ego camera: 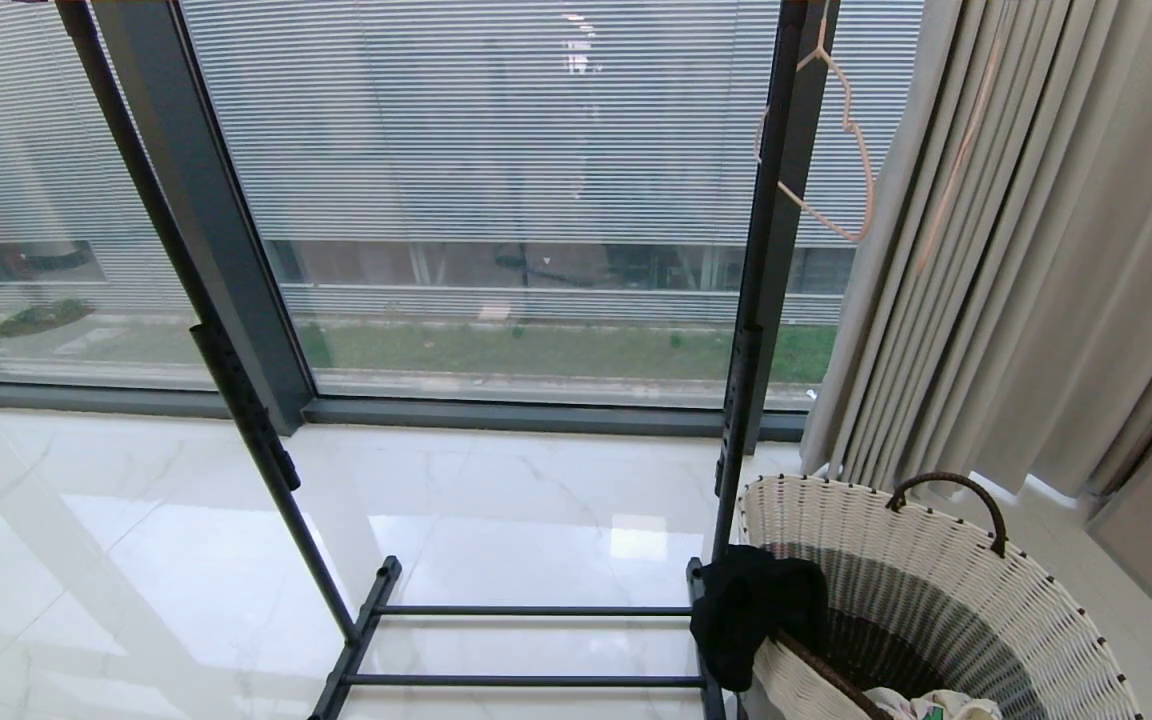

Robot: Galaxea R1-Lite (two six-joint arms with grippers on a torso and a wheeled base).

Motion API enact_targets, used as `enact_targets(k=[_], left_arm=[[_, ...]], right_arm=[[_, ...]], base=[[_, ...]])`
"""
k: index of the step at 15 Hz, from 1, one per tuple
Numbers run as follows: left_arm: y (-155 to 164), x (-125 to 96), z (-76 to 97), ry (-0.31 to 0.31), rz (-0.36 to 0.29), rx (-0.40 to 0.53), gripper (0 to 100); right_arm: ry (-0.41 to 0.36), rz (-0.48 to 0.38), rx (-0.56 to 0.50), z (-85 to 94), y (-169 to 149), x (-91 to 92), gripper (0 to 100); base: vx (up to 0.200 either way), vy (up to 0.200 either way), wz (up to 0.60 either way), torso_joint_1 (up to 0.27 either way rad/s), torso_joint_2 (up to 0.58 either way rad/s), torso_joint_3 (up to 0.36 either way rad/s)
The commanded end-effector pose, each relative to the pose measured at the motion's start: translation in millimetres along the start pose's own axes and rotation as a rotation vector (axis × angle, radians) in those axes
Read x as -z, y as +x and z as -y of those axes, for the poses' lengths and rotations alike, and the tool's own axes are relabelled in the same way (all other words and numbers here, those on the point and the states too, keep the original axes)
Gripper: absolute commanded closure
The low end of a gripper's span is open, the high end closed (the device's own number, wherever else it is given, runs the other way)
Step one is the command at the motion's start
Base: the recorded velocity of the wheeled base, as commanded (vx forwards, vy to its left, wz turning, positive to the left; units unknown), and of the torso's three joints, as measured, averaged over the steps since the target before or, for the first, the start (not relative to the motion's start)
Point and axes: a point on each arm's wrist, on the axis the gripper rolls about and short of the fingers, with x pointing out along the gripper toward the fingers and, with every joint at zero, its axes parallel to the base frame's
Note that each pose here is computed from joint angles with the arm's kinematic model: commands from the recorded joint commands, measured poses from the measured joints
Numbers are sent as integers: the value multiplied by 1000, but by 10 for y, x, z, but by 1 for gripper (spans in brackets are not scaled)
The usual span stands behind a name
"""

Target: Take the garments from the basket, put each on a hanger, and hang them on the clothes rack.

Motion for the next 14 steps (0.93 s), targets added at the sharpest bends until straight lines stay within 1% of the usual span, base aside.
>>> enact_targets(k=[1, 2, 3, 4, 5, 6, 7, 8, 9, 11, 13, 14], left_arm=[[0, 0, 0, 0, 0, 0, 0], [0, 0, 0, 0, 0, 0, 0], [0, 0, 0, 5, 0, 0, 0], [0, 0, 0, 20, 0, 0, 0], [0, 0, 0, 30, 0, 0, 0], [0, 0, 0, 33, 0, 0, 0], [0, 0, 0, 36, 0, 0, 0], [0, 0, 0, 37, 0, 0, 0], [0, 0, 0, 40, 0, 0, 0], [0, 0, 0, 45, 0, 0, 0], [0, 0, 0, 46, 0, 0, 0], [0, 0, 0, 48, 0, 0, 0]], right_arm=[[-27, 5, 0, 0, 0, -5, 0], [-48, 11, -4, -1, 0, -12, 0], [-56, 57, -69, -13, -41, -182, 0], [-60, 11, -96, -10, -38, -318, 0], [-80, -48, -138, 1, -11, -498, 0], [-118, -156, -223, 13, 111, -661, 0], [-157, -283, -282, -1, 298, -791, 0], [-203, -422, -307, -31, 536, -888, 0], [-272, -564, -340, -64, 807, -900, 0], [-340, -789, -404, -120, 1218, -739, 0], [-425, -930, -481, -150, 1427, -560, 0], [-460, -983, -515, -163, 1519, -477, 0]], base=[[0, 0, 0, 0, 0, 0], [0, 0, 0, 0, 0, 0], [0, 0, 0, 0, 0, 0], [0, 0, 0, 0, 0, 0], [0, 0, 0, 0, 0, 0], [0, 0, 0, 0, 0, 0], [0, 0, 0, 0, 0, 0], [0, 0, 0, 0, 0, 0], [0, 0, 0, 0, 0, 0], [0, 0, 0, 0, 0, 0], [0, 0, 0, 0, 0, 0], [0, 0, 0, 0, 0, 0]])
